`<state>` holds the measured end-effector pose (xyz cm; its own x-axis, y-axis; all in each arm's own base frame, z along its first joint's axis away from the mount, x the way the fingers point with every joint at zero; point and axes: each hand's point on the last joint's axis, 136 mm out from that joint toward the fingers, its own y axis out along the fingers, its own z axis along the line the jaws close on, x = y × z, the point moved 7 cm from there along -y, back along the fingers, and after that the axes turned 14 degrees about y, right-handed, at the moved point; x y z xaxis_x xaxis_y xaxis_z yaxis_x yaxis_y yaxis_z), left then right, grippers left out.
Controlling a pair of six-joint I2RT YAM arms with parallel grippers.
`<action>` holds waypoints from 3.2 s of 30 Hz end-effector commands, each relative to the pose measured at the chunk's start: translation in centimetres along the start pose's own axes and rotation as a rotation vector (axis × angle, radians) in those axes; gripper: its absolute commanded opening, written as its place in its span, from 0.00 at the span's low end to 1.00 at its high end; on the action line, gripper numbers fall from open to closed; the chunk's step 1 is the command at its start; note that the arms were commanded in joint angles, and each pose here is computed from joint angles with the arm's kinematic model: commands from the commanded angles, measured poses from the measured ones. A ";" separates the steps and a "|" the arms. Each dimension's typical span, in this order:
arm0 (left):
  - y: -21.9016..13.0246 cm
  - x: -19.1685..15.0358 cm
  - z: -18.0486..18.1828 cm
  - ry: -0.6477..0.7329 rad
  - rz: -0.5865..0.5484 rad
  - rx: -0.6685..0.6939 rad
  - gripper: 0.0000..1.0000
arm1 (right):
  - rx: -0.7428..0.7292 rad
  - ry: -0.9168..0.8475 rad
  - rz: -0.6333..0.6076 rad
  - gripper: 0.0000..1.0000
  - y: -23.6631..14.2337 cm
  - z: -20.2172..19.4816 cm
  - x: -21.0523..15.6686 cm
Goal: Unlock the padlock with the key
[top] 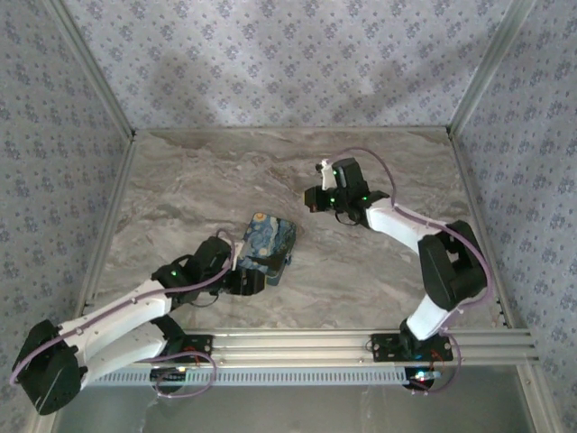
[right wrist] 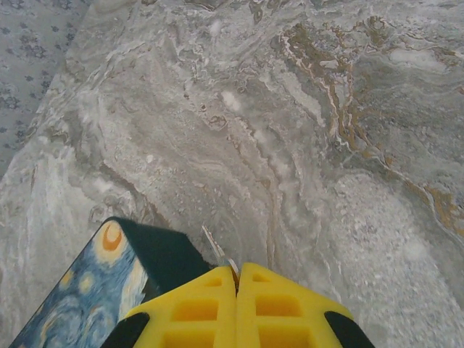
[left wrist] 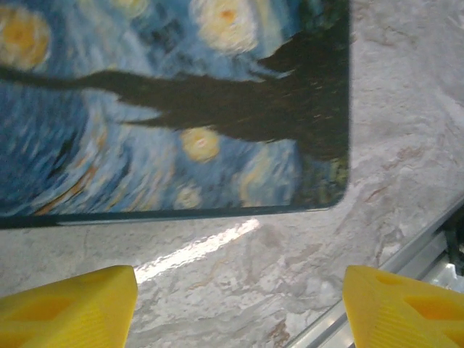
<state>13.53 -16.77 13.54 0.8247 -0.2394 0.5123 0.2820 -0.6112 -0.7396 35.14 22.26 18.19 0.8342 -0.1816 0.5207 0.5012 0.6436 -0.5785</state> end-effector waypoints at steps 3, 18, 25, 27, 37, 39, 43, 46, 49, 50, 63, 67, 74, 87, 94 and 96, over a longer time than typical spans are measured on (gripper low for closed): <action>0.5 2.6 -0.4 0.004 -0.127 0.007 0.78 | 0.012 -0.023 -0.010 0.00 2.2 0.9 1.2; 1.7 8.0 1.0 0.000 -0.240 0.063 0.82 | -0.044 -0.038 0.105 0.00 4.7 -1.0 -1.8; 2.8 11.5 1.3 0.030 -0.253 0.053 0.82 | -0.097 -0.033 0.099 0.00 2.5 -2.1 -3.6; 3.5 12.5 1.5 0.031 -0.249 0.044 0.82 | -0.111 -0.024 0.086 0.00 1.9 -2.3 -3.8; 6.1 17.2 2.9 0.033 -0.257 0.031 0.81 | -0.242 0.015 0.023 0.00 0.8 -2.7 -4.8; 6.4 17.8 3.4 0.026 -0.260 0.039 0.81 | -0.268 0.041 0.019 0.00 0.9 -2.9 -4.6; 6.4 18.7 4.4 0.016 -0.265 0.049 0.82 | -0.308 0.073 0.025 0.00 1.1 -3.2 -4.9; 5.7 19.1 4.8 0.015 -0.277 0.059 0.83 | -0.347 0.092 0.024 0.00 0.7 -3.6 -5.1; 4.9 18.6 4.9 0.016 -0.279 0.082 0.83 | -0.406 0.084 -0.013 0.00 -0.5 -3.9 -4.6; 4.5 18.4 4.8 0.016 -0.281 0.090 0.83 | -0.428 0.078 -0.029 0.00 -1.0 -3.9 -4.2; -1.1 9.9 2.2 0.023 -0.325 0.145 0.98 | -0.461 -0.024 -0.111 0.00 -2.2 -0.8 2.8; 0.1 7.4 1.3 0.045 -0.333 0.162 0.98 | -0.427 -0.047 -0.076 0.00 0.2 0.2 4.3; 2.8 6.2 0.6 0.123 -0.435 0.189 0.98 | -0.430 -0.059 -0.010 0.00 4.2 0.2 5.5; 10.4 7.8 -0.9 0.194 -0.363 0.059 0.98 | -0.476 -0.063 0.065 0.00 7.2 -1.4 4.7; 12.7 8.7 -1.6 0.225 -0.343 0.019 0.94 | -0.494 -0.071 0.090 0.00 8.1 -2.1 4.1; 13.3 8.8 -1.7 0.230 -0.344 0.010 0.94 | -0.497 -0.072 0.094 0.00 8.3 -2.2 3.8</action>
<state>23.57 -25.75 8.32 0.5877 -0.1943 0.7854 0.5817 -0.5732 -0.5771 43.13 24.92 14.34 0.8613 -0.1080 0.4965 0.5076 0.2283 -0.8308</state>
